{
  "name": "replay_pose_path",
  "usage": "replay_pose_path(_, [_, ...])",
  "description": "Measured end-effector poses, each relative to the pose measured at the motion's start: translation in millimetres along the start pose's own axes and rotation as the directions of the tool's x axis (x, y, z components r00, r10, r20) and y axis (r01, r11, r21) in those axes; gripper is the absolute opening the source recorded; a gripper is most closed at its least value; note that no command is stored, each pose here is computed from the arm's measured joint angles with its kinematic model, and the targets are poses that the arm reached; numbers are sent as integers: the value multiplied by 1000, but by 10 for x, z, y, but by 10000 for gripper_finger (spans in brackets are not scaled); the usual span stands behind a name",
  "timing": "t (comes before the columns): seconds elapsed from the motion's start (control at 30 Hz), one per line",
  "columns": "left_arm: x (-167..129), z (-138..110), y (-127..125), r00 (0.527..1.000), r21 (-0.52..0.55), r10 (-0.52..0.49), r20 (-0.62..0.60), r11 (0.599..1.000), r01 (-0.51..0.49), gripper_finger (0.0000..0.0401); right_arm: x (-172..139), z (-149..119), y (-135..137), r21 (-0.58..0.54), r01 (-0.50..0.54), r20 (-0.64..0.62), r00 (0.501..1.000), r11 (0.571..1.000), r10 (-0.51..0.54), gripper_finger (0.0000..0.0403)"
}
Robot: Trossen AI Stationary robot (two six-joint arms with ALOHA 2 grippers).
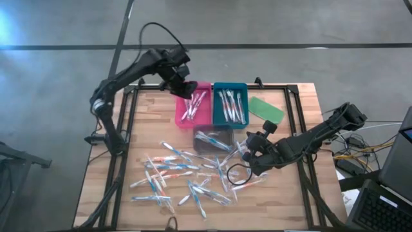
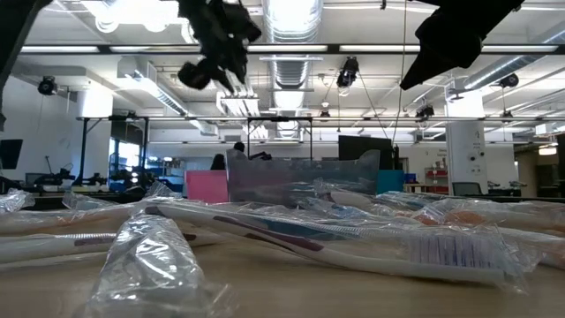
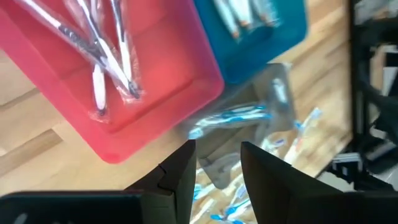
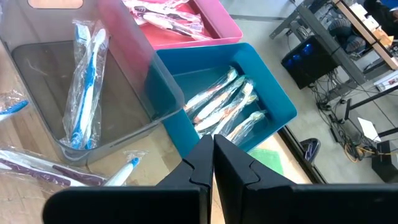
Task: Pick & Place Toothbrushes
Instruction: Put the blue toothbrush into the transparent gray bin
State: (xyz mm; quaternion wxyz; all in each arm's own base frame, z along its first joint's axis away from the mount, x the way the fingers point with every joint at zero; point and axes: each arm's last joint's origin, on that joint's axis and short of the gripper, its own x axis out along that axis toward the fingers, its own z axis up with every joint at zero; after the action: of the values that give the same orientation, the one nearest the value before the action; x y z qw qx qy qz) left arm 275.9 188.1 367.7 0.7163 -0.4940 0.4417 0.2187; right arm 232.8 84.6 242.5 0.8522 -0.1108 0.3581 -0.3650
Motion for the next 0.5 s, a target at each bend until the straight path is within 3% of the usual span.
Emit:
replay_pose_path(0.3, [-656, -473, -114, 971, 95, 30, 237, 994, -54, 131, 0, 2, 1, 2, -1, 1, 1000, 1000, 1, 8])
replay_pose_path(0.5, [-852, -769, -235, 936, 195, 56, 346, 972, -130, 128, 0, 3, 3, 10, -2, 2, 1000, 1000, 2, 8])
